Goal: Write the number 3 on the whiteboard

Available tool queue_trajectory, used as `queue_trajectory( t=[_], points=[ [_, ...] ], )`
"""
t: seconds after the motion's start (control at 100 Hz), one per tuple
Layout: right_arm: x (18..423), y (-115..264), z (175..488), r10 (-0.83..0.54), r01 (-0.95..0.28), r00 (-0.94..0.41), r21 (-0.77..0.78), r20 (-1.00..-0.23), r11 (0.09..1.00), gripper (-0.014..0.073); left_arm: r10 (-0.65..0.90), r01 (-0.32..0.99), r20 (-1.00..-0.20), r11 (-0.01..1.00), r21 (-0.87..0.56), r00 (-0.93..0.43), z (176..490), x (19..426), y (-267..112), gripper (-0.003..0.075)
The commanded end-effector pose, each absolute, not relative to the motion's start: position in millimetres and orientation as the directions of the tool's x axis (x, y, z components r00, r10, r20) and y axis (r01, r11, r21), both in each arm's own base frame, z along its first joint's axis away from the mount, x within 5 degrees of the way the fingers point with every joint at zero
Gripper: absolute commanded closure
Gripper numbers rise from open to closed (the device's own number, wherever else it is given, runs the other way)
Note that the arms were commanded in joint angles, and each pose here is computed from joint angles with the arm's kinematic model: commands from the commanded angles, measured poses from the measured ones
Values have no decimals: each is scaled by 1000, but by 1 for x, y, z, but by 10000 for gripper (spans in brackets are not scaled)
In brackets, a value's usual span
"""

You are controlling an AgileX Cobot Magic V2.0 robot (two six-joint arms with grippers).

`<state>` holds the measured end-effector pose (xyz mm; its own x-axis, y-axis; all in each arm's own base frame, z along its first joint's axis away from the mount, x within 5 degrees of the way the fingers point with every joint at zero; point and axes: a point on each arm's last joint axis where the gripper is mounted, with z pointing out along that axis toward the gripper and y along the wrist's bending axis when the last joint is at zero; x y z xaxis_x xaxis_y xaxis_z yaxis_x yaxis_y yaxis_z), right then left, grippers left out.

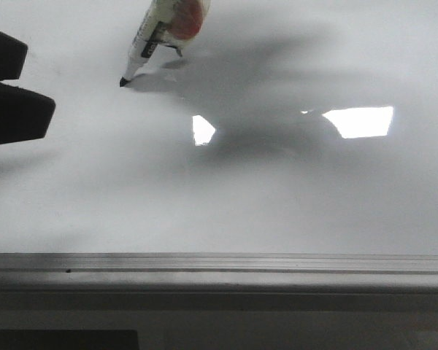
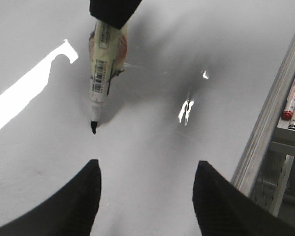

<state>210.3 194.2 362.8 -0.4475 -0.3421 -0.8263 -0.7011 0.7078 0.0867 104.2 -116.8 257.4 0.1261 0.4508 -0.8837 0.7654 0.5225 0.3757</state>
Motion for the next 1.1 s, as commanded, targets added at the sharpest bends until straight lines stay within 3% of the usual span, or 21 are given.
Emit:
queue_trajectory(
  t=[0.0,0.14,0.3,0.54,0.65,0.79,1.09],
  points=[
    [212,178,387,-356,-690,-336,-30,-872,724,659,364,758,-916,546,356,168,274,104,-120,332],
    [202,172,383,-413,-702,-393,-22,-822,712,659,364,758,-916,546,356,168,274,104,-120,332],
    [207,193,359,-451,-732,-410,-9,-793,682,659,363,759,-917,547,354,167,274,104,-120,332],
    [200,178,360,-477,-690,-468,-30,-744,723,659,363,759,-917,547,354,167,274,104,-120,332],
    [195,186,346,-482,-704,-511,24,-712,710,659,362,759,-917,547,354,168,274,104,-120,332],
    [199,209,335,-479,-735,-466,24,-744,677,659,358,758,-918,547,354,171,275,104,-120,332],
    [173,232,367,-457,-811,-351,23,-817,584,659,370,769,-915,534,353,163,269,109,-127,332]
  ],
)
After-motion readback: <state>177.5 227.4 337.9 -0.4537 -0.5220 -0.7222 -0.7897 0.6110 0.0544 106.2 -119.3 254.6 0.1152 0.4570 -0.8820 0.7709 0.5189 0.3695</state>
